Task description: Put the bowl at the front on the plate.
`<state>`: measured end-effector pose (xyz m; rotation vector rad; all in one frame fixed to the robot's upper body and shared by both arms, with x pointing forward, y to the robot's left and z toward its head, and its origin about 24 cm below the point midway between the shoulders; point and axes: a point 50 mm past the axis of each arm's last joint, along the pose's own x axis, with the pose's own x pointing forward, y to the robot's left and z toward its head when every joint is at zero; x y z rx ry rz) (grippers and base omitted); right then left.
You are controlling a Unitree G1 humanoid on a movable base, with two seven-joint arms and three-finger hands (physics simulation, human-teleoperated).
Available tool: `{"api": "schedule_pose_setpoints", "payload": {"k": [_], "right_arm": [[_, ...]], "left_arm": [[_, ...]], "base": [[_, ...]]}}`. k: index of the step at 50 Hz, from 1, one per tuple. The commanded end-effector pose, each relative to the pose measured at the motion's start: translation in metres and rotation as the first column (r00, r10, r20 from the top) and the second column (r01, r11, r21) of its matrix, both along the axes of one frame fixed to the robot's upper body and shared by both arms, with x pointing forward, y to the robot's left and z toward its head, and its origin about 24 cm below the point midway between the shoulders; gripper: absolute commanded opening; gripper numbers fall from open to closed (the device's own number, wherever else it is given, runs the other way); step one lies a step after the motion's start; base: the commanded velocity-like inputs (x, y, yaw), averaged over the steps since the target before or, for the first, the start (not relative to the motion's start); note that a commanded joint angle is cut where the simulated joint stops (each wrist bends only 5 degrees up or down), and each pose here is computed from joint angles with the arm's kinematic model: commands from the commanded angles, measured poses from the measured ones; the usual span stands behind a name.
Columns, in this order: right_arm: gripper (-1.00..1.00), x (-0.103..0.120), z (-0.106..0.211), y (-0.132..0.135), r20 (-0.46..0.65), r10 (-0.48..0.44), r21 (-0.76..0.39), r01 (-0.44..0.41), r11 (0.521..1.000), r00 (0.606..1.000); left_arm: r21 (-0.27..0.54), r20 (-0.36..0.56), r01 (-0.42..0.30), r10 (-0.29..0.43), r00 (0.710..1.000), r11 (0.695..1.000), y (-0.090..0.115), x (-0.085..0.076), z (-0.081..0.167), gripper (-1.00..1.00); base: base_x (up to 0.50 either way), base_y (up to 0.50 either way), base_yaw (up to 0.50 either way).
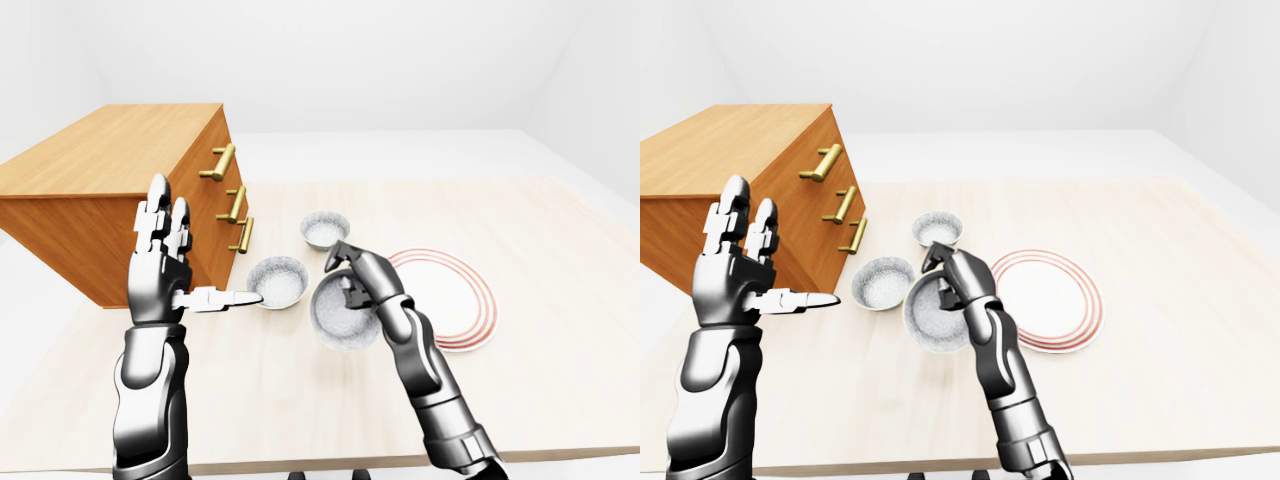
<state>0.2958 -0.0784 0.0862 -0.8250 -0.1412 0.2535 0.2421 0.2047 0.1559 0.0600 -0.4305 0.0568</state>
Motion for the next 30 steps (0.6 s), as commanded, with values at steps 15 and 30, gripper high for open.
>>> {"api": "schedule_pose_setpoints", "payload": {"k": [15, 30], "right_arm": [[-1.00, 0.038, 0.045, -0.039, 0.089, -0.065, 0.017, 0.063, 0.998, 0.994], [-1.00, 0.060, 0.037, -0.071, 0.029, -0.178, 0.045, 0.177, 0.983, 0.984]], "left_arm": [[-0.001, -0.012, 0.000, 0.000, 1.000, 1.000, 0.000, 0.001, -0.002, 1.00], [-0.003, -0.021, -0.002, 0.002, 1.000, 1.000, 0.001, 0.003, -0.004, 1.00]], "base": [[0.00, 0.00, 0.00], [0.00, 0.00, 0.00]]}}
